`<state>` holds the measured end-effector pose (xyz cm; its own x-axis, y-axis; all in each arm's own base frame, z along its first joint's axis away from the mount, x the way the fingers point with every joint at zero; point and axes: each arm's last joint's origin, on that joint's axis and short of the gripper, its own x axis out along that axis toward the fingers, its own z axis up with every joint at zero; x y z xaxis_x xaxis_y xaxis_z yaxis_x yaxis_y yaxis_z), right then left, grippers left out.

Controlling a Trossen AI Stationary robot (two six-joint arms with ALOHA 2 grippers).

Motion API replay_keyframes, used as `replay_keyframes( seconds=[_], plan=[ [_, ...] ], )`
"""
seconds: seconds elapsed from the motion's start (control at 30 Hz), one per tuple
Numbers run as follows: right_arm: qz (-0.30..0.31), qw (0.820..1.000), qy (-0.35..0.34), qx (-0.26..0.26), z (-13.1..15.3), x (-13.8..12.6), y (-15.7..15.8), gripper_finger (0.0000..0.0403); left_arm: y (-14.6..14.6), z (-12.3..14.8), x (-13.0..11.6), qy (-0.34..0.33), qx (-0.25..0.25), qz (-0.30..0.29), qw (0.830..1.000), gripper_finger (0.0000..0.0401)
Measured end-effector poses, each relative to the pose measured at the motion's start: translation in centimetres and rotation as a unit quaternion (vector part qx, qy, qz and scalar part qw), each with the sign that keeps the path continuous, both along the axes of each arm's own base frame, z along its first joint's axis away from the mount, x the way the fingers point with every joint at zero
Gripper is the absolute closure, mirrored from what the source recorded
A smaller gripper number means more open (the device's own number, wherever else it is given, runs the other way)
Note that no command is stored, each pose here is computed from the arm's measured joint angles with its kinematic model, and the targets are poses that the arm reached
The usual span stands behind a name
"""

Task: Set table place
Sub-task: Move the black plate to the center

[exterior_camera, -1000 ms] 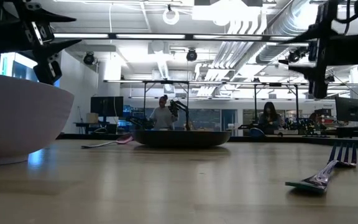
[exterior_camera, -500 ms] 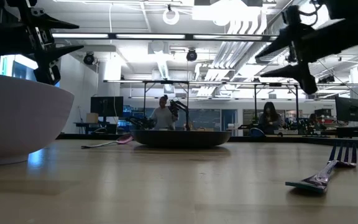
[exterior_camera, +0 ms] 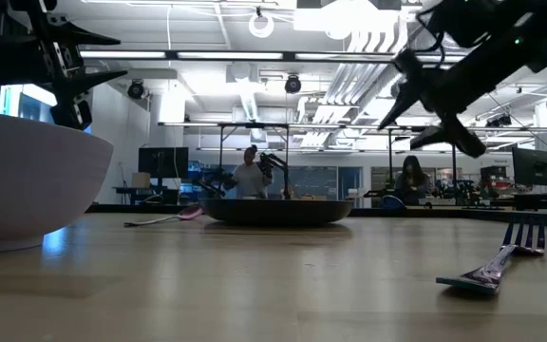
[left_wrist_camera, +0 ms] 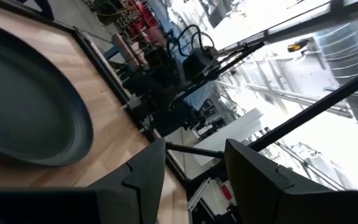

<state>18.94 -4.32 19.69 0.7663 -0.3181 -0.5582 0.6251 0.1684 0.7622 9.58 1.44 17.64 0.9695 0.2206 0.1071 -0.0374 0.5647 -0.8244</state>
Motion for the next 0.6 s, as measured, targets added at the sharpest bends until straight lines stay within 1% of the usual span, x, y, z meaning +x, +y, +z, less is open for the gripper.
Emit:
replay_keyframes(
  seconds=[0.1,0.23,0.43,0.5,0.6],
  plan=[
    [-0.018,1.000,0.011,0.015,-0.7,0.4,-0.5,0.0203,0.0,-0.1,0.0,0.007,-0.001,0.003,1.000,0.0245],
    [-0.026,0.999,0.022,0.019,-1.2,1.2,-1.2,0.0205,0.1,-0.4,0.0,0.019,-0.003,0.009,1.000,0.0245],
    [-0.002,0.995,0.103,0.007,-0.8,3.8,-2.8,0.0231,0.1,-0.5,0.0,0.027,-0.001,0.023,0.999,0.0245],
    [0.007,0.991,0.131,0.010,-0.9,4.6,-3.6,0.0243,0.1,-0.5,0.0,0.028,0.001,0.023,0.999,0.0245],
    [0.026,0.988,0.154,0.017,-1.3,5.6,-4.8,0.0253,0.1,-0.5,0.0,0.027,0.002,0.023,0.999,0.0245]
  ],
)
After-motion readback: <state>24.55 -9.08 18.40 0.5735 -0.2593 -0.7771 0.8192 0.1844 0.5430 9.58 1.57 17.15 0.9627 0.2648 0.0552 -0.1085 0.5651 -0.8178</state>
